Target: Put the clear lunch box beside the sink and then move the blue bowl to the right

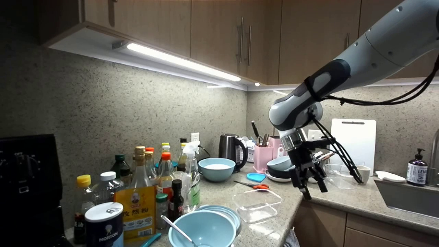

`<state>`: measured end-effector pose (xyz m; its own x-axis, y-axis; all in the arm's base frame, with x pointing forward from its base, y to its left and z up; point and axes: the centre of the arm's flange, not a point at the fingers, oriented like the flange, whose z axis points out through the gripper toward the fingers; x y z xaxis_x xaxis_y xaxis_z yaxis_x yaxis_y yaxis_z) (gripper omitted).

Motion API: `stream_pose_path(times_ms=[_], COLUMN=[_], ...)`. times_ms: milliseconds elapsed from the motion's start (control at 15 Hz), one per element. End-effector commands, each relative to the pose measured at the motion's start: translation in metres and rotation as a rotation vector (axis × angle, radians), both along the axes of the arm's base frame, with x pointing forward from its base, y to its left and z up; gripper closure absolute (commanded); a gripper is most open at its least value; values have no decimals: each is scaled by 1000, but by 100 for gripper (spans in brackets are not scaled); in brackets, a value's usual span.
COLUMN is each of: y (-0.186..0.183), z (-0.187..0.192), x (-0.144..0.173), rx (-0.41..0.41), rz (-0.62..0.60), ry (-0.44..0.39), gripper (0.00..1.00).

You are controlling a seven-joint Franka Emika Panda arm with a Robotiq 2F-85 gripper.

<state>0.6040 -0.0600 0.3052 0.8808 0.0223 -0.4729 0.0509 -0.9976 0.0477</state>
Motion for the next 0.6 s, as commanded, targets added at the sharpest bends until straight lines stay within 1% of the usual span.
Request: stream_pose_path(times_ms=[0,67,133,267,333,400,533], y=[9,9,9,3,11,9,9], z=[-4,-8,-12,-21,-12,-18,-22], x=[48,68,80,94,65,71,71], rx=[95,118,138,141,125,125,124], rz=[-167,-216,-262,-355,-264,-273,-272], ry=[-57,-63,-84,-138,-106,-110,-104], gripper=[0,0,0,0,0,0,0])
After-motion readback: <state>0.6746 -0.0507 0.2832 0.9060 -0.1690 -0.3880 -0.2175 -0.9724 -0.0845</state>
